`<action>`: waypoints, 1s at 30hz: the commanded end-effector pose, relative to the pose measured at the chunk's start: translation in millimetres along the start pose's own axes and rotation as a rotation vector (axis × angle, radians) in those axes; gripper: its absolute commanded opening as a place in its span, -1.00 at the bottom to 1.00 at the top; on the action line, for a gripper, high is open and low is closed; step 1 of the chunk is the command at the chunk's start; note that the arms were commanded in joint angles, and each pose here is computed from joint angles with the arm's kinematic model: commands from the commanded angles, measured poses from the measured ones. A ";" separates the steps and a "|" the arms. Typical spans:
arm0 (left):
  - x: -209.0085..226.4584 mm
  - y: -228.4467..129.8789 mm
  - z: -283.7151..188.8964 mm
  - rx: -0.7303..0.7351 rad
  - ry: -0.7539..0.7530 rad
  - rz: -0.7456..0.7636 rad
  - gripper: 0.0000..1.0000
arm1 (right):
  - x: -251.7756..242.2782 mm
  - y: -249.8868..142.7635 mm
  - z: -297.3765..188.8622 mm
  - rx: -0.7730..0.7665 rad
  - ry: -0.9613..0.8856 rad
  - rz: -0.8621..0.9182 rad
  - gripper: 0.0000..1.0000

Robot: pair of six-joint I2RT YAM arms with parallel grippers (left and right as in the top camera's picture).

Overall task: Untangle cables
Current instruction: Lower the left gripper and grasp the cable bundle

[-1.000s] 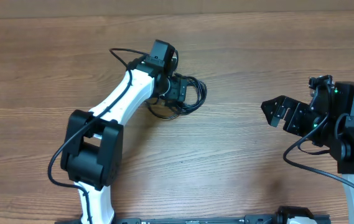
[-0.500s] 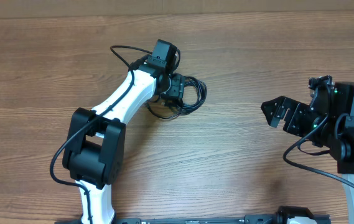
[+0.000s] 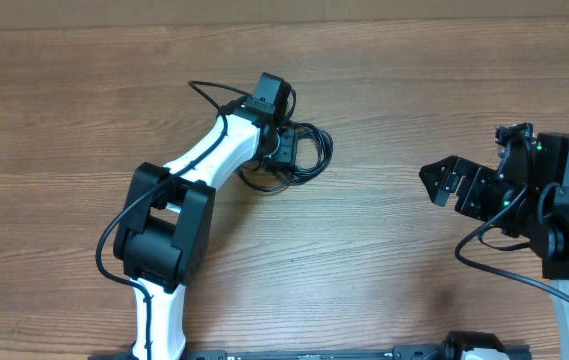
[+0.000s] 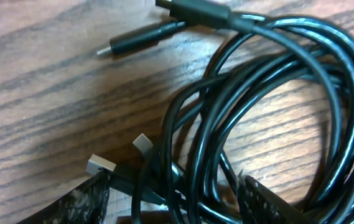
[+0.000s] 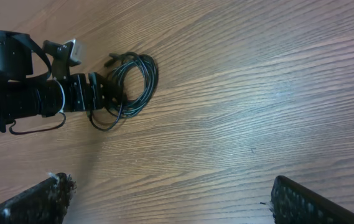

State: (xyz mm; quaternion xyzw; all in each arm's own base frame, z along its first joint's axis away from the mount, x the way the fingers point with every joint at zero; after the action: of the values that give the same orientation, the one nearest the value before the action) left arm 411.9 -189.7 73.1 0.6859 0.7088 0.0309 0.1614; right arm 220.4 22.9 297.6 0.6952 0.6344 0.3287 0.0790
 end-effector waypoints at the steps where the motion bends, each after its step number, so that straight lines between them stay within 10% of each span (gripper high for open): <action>1: -7.4 5.1 -1.0 -0.015 -0.023 -0.002 0.34 | 2.2 6.8 -7.4 -0.032 0.001 -0.006 1.00; 17: -10.4 -4.5 2.7 0.047 -0.057 -0.004 0.32 | 2.2 6.9 -7.4 -0.033 0.001 -0.006 1.00; 30: -3.6 -14.0 4.8 0.102 -0.030 -0.014 -0.37 | 2.0 5.8 -7.4 -0.027 0.000 -0.004 1.00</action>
State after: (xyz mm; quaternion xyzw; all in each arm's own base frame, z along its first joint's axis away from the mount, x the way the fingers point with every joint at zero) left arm 397.6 -192.4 66.7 0.6876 0.7125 -0.0159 0.1390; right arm 219.7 23.0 297.2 0.6961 0.6344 0.3272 0.0774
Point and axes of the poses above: each gripper's point midway between its finger pads, its own z axis out along the fingers, its own x axis along the line the jaws close on, y = z × x, the point moved 6 cm from there along -z, back along the fingers, and after that the axes turned 10 degrees about -z, right-handed, at the moved point
